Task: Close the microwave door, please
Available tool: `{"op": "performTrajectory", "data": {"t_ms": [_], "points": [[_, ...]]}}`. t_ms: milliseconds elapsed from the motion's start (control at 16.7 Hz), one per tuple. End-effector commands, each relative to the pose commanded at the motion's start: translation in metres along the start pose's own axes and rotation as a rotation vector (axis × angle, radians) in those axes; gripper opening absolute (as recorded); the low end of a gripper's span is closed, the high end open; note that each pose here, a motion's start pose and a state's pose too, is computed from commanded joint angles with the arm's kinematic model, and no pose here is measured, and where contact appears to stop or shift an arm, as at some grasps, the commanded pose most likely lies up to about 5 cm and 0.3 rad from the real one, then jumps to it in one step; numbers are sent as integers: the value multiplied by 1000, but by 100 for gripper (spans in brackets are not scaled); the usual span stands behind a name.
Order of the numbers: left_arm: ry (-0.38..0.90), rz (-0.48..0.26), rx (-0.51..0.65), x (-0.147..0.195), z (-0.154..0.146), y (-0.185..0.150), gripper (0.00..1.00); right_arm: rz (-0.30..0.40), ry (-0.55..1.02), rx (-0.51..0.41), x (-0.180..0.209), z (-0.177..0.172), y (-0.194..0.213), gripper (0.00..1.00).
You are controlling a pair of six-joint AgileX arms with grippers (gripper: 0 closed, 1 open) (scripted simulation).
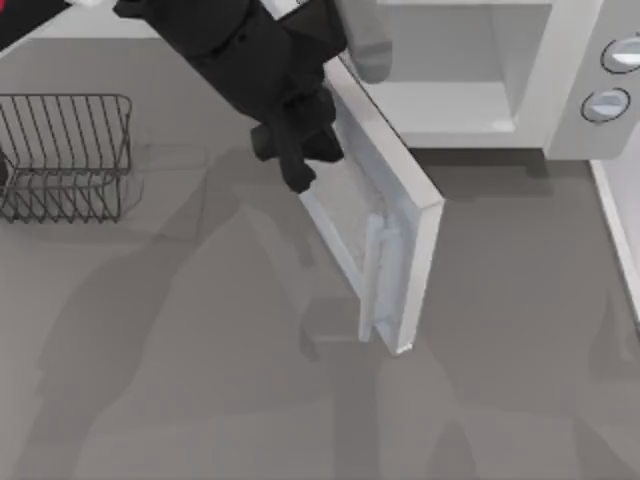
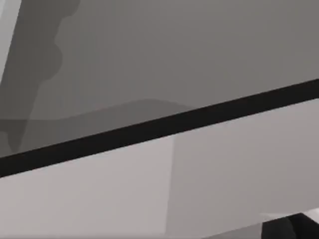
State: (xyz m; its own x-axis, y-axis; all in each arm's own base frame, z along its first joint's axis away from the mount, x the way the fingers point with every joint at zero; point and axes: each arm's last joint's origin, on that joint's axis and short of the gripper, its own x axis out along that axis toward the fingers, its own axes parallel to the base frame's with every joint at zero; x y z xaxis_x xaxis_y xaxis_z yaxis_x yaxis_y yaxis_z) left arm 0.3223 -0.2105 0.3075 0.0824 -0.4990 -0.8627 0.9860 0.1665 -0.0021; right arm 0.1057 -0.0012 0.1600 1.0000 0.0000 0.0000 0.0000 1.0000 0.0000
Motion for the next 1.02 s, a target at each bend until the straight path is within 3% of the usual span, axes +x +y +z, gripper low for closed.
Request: {"op": "performTrajectory", "data": {"t_ms": [1020], "points": [[-3,3,-5,13,25,-5,0,0,0,0,0,0,0,100]]}}
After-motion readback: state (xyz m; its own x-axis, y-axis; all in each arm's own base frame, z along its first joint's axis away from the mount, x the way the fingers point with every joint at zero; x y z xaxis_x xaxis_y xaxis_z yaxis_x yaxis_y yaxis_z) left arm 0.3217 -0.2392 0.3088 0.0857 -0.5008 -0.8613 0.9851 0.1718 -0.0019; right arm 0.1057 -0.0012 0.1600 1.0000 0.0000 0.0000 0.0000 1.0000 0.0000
